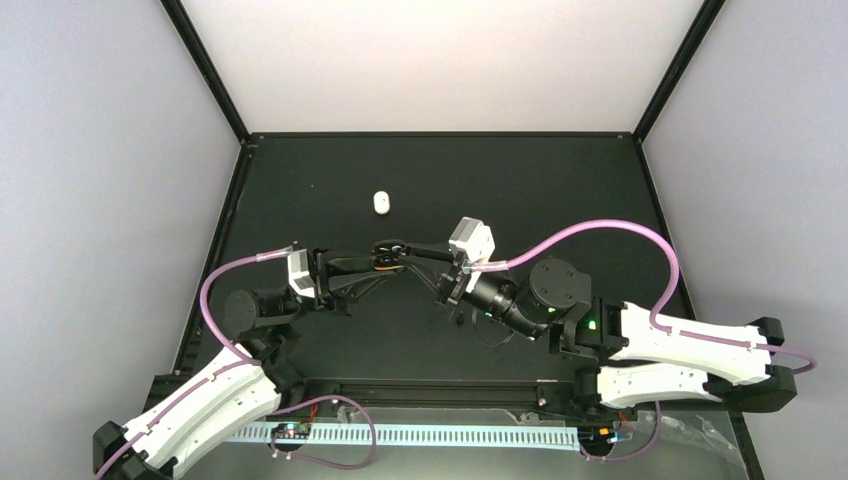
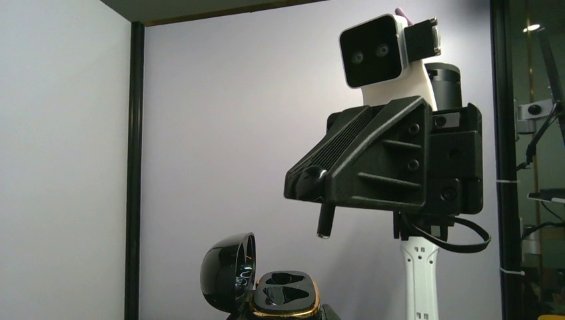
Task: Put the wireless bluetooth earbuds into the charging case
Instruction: Place the earbud in the charging case.
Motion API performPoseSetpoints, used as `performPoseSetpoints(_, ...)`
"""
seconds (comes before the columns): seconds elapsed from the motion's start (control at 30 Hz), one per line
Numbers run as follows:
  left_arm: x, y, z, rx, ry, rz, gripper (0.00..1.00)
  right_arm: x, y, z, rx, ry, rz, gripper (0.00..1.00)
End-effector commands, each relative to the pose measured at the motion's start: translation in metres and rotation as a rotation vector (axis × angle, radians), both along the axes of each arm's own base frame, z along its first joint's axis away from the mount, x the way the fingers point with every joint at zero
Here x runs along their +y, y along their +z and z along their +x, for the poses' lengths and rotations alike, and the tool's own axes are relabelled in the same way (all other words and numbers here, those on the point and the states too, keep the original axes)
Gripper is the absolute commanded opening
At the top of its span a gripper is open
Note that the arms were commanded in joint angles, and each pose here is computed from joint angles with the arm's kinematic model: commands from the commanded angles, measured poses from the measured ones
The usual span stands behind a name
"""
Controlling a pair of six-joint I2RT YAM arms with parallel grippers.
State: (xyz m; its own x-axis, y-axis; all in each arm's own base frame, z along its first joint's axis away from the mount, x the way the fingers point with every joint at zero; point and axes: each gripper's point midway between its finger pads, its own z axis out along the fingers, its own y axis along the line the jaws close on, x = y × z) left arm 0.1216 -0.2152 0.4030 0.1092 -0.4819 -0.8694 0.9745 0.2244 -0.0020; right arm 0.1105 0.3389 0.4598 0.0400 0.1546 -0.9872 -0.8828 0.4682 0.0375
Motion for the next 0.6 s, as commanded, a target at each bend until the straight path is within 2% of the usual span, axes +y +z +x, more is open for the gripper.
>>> performPoseSetpoints(0.0,0.0082,0.0265,-0.0164,-0.075,-0.029,-0.06,0.02,-0.0067,0.0179,0.0051,-0.011,-0.045,0.056,0.01)
performPoseSetpoints(0.57,0.0098,0.0284,-0.0193,-0.076,-0.041,-0.07,0.01,0.0001,0.0114,0.011,0.013,-0.072,0.048,0.01)
